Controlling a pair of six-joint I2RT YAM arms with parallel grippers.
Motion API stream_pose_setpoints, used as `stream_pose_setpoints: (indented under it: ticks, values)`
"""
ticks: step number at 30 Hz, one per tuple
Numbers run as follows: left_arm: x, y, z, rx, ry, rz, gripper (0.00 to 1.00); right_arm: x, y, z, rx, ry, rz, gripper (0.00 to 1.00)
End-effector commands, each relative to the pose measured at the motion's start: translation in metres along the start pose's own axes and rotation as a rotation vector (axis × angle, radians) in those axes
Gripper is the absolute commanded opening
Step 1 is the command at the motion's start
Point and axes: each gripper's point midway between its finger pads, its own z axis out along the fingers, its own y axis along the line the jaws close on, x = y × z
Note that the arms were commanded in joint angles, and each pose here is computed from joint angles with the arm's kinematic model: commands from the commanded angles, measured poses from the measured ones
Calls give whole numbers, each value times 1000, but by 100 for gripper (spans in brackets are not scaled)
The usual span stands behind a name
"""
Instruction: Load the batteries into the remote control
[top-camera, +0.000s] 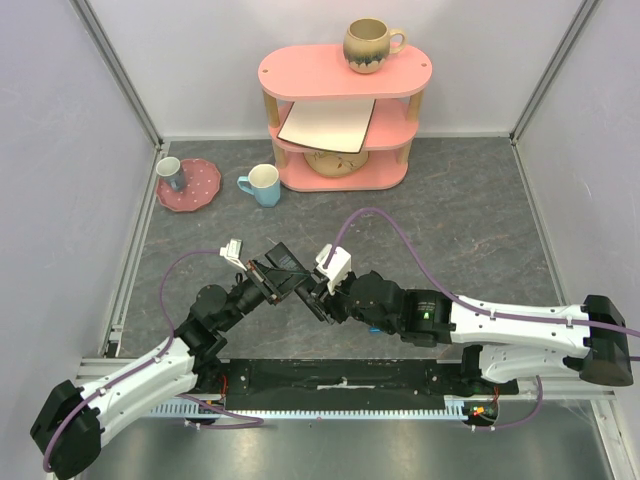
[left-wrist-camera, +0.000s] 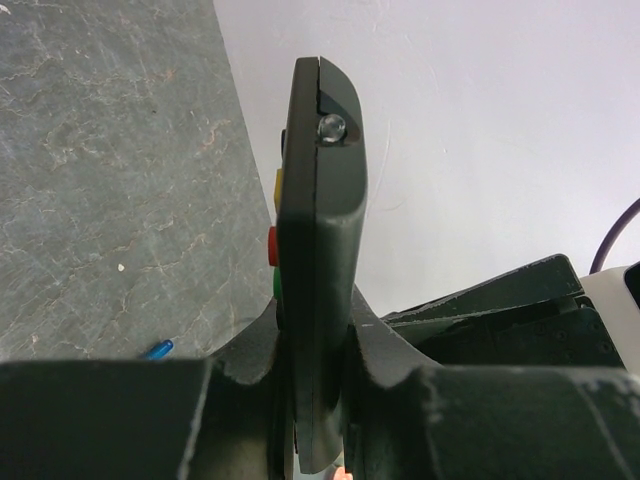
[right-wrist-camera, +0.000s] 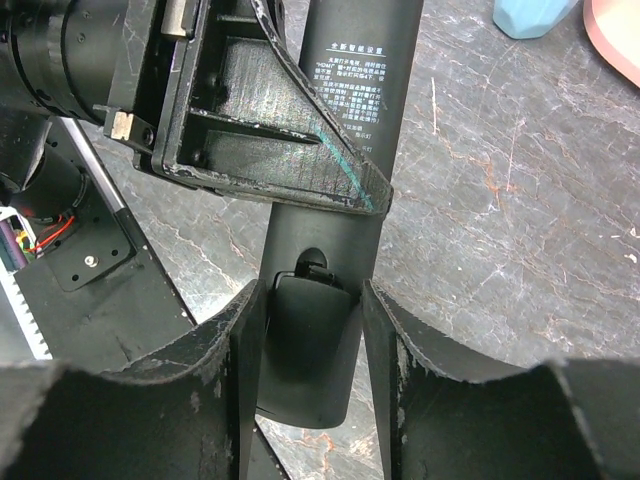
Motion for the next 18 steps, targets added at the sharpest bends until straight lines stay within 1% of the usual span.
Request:
stream_pose_setpoints:
  ticks: [1,5,11,18]
  values:
    - [-8,-43,-2,149,-22,-19,2,-9,2,-1,-5,-2,-10,51]
    - [-8,-41,-2,145,-20,-19,2,-18,-1,-4,11,-27,6,54]
    - [-8,-40,-1,142,-22,-20,2,-31,-5,-7,34,-60,29,61]
    - [-6,-38,-1,137,-14,-20,2,-48,-3,-9,35,-95,58,72]
